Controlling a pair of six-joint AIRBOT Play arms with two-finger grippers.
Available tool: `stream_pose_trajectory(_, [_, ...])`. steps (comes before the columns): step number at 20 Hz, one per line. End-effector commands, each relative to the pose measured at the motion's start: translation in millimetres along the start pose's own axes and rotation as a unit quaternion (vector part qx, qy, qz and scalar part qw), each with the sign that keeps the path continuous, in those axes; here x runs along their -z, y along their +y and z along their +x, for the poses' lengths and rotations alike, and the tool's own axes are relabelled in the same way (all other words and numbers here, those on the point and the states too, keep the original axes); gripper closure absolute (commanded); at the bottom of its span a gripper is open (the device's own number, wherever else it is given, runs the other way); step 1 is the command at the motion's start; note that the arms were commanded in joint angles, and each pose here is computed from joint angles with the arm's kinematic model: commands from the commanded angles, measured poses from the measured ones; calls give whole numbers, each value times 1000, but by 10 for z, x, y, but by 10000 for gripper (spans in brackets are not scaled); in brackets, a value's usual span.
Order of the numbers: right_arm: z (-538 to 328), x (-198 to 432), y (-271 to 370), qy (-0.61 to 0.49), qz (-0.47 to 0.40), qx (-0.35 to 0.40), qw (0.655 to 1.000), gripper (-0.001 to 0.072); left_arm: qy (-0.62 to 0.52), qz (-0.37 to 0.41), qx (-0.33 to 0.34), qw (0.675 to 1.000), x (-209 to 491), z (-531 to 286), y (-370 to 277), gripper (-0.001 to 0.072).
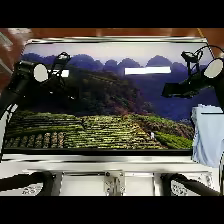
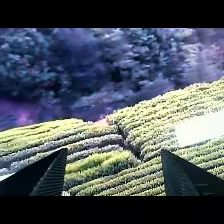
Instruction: Fold the shirts.
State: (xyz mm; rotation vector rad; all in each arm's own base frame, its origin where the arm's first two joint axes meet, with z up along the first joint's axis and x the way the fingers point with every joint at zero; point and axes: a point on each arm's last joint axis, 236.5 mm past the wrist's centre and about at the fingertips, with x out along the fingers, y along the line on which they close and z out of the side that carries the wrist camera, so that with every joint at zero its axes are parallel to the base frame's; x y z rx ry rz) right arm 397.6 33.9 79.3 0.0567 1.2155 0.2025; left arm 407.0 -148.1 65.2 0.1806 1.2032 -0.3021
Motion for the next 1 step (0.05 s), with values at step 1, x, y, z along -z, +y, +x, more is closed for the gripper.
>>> stream_pose_trajectory(1, [3,1,-1,0,0,1,1000,16,-1,-1,1,1000,-12,22,-6,8])
